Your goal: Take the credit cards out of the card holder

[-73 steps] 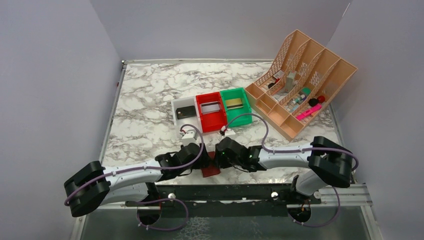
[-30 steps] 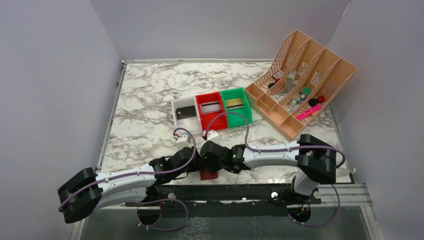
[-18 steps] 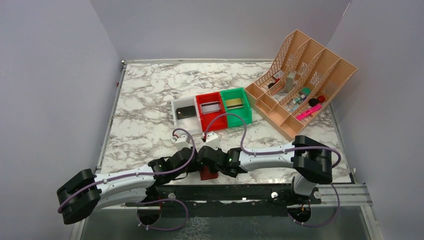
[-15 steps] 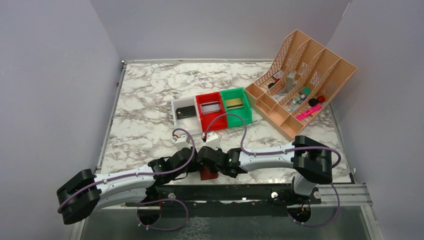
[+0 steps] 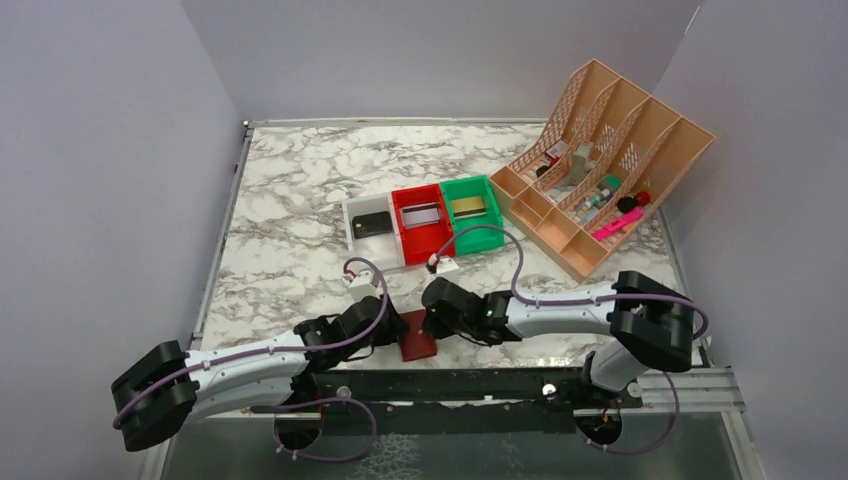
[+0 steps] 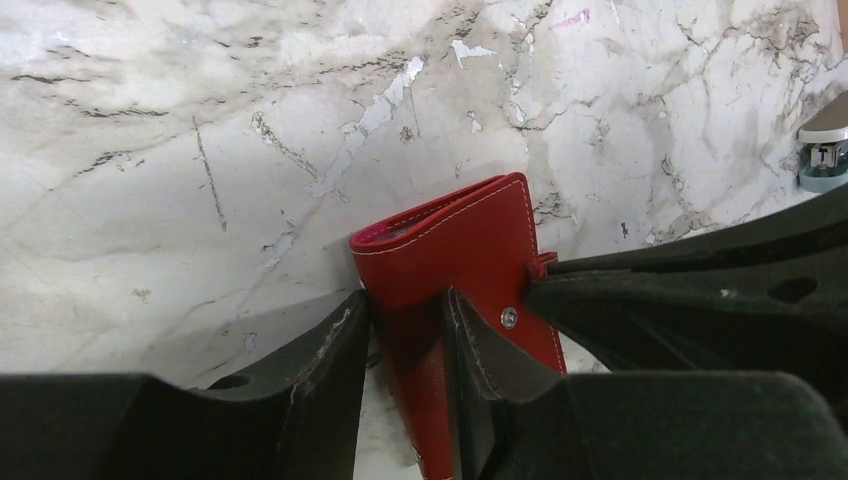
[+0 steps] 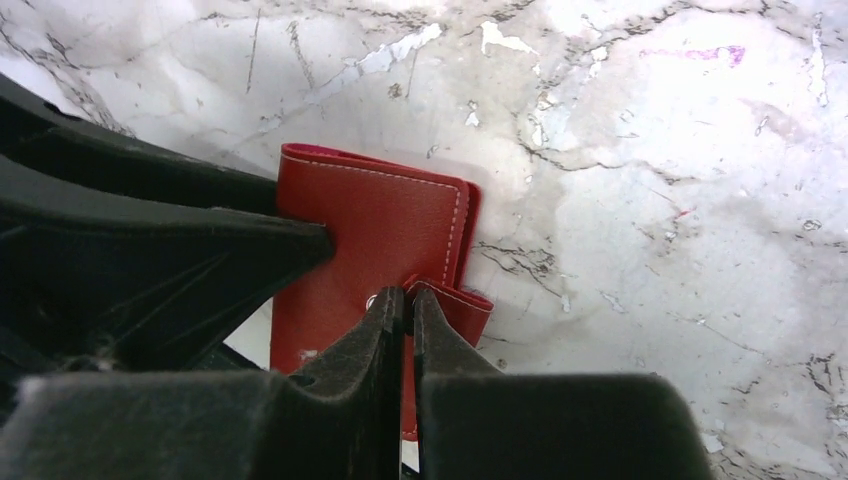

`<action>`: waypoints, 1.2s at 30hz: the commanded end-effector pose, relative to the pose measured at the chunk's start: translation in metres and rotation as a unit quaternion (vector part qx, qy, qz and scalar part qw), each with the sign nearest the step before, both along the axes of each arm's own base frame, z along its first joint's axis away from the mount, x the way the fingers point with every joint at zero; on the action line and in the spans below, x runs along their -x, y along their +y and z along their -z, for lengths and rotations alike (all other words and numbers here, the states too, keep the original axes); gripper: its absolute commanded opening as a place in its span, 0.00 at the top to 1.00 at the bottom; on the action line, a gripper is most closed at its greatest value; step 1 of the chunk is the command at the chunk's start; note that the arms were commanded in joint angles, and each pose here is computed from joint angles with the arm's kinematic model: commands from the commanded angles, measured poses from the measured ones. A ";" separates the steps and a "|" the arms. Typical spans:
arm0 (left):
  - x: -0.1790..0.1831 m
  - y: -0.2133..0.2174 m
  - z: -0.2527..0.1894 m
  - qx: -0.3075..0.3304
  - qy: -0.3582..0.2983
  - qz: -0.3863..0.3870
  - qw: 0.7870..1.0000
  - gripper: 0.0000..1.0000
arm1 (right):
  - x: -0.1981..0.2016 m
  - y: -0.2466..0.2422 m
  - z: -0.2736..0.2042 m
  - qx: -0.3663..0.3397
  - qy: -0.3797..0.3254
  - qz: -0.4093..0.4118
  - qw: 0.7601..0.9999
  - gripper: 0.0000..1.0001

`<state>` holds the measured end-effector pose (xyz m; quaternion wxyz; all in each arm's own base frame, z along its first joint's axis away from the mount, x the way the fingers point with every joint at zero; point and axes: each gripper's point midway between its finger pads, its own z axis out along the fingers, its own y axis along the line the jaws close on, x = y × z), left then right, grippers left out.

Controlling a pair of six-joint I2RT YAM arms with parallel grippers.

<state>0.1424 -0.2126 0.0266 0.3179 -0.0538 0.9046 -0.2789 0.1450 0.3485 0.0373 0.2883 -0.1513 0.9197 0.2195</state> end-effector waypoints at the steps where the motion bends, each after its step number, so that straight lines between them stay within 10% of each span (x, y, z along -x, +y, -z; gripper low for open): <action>1: 0.010 0.017 0.019 -0.040 0.018 0.003 0.999 0.65 | 0.008 -0.005 0.004 -0.015 0.034 -0.013 0.999 0.91; 23: 0.008 0.011 0.010 -0.036 0.010 0.013 0.999 0.60 | -0.006 -0.057 0.021 0.094 0.014 0.071 0.993 0.70; 36: 0.009 0.008 0.008 -0.035 0.011 0.020 0.999 0.57 | 0.007 -0.023 0.015 0.002 0.038 0.026 0.999 0.87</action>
